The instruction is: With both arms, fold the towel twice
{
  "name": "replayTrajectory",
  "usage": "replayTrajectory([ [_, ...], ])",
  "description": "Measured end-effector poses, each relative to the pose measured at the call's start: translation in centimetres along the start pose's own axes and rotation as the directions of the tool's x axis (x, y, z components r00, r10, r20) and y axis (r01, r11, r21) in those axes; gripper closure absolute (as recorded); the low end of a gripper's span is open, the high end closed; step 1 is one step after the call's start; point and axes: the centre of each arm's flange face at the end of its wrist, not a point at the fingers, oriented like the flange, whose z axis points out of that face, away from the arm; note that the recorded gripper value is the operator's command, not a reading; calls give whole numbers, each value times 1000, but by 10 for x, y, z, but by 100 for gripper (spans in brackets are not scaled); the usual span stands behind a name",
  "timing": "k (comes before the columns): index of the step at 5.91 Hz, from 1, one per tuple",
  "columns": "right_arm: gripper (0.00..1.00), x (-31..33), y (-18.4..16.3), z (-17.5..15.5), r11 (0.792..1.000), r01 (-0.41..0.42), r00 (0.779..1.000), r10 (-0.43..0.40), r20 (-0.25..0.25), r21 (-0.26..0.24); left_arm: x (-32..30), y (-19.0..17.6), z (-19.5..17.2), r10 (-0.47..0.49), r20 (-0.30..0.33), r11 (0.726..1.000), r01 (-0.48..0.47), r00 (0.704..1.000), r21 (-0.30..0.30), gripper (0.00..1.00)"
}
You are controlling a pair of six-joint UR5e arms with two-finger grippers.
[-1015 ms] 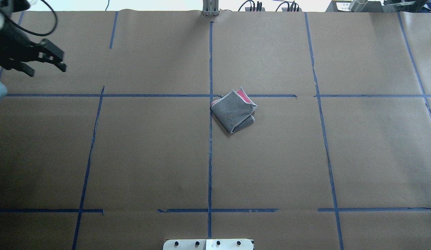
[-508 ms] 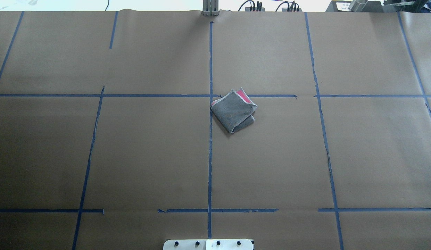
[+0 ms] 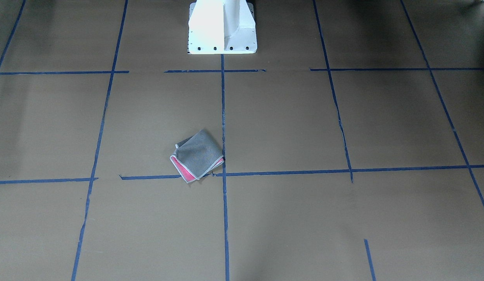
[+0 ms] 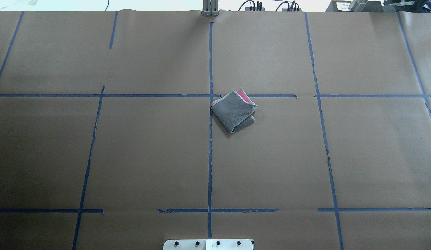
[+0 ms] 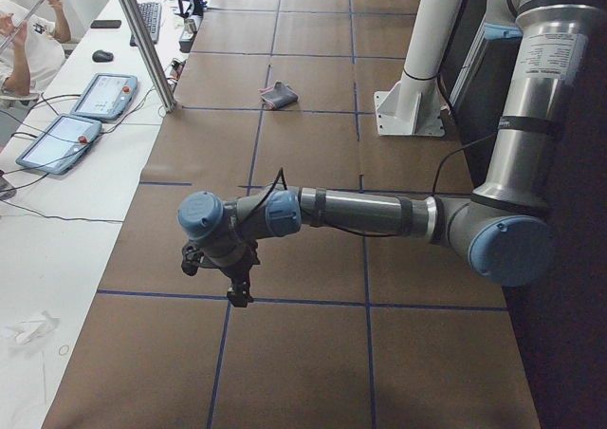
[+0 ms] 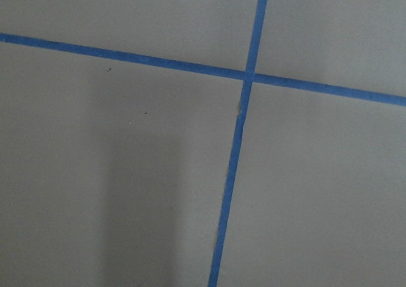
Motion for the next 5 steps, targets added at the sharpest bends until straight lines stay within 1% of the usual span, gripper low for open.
replayTrajectory([
  [1,0,5,8,4,1000,-18,1000,18,25,-4,-13,14,12,-3,-1,1000,3,1000,0,0],
  [2,0,9,12,4,1000,-31,999,31,34,-2,-15,26,16,0,-1,1000,0,1000,4,0],
  [4,0,24,19,3,998,-64,997,64,39,3,9,56,0,43,12,998,-44,999,50,0],
  [5,0,28,21,1,997,-75,996,75,40,8,14,65,-3,52,12,997,-53,999,59,0],
])
